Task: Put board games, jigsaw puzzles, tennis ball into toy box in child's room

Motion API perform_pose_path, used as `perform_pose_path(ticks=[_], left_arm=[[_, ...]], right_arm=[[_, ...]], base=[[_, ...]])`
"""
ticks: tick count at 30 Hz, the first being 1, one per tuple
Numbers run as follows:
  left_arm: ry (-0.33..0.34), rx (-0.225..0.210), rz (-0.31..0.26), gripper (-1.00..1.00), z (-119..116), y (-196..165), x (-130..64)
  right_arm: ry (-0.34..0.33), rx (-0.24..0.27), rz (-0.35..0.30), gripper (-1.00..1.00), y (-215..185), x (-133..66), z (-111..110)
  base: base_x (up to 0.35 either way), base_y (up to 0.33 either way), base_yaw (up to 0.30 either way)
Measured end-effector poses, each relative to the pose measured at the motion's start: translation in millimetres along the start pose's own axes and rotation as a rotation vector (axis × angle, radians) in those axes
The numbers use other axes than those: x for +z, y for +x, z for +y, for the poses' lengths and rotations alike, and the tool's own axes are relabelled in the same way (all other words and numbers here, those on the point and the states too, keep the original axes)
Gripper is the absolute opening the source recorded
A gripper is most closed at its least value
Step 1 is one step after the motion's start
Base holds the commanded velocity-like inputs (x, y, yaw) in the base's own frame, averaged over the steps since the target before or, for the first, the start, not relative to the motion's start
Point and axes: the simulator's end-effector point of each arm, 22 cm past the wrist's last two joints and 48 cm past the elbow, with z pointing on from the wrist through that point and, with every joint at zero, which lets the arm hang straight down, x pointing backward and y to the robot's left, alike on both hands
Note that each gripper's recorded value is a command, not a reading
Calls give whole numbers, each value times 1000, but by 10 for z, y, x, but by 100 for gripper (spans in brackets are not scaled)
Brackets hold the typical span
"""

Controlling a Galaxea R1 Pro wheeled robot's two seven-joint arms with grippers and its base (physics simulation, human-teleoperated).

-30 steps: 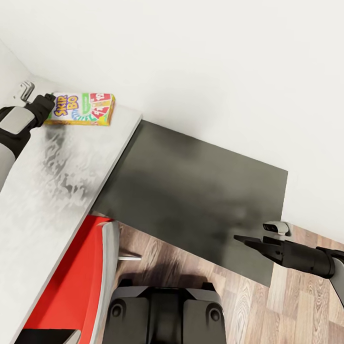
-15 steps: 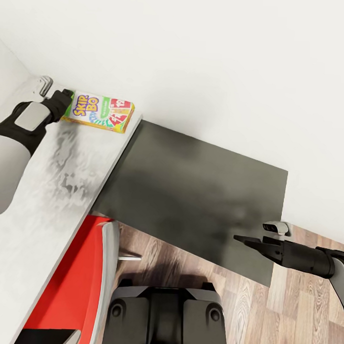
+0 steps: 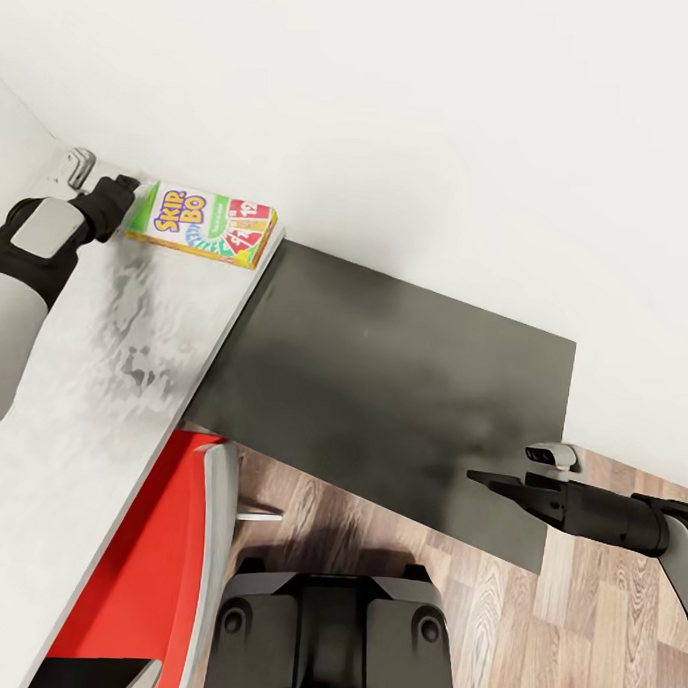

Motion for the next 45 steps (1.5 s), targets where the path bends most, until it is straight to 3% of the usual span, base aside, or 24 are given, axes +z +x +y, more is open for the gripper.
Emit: perform_pose_path(ticks=[24,32,45], left_arm=[[-74,0,-112,100,622,-883,-143],[-73,-2,-118,100,630,-975,-162],[-19,11,-102,100,348,-1039,-197]], right_arm=[[6,1,1,100,4,5,-15],[6,1,1,100,4,7,-15],[6,1,1,100,6,9,-18]], base=[[0,0,0],[0,0,0],[0,0,0]])
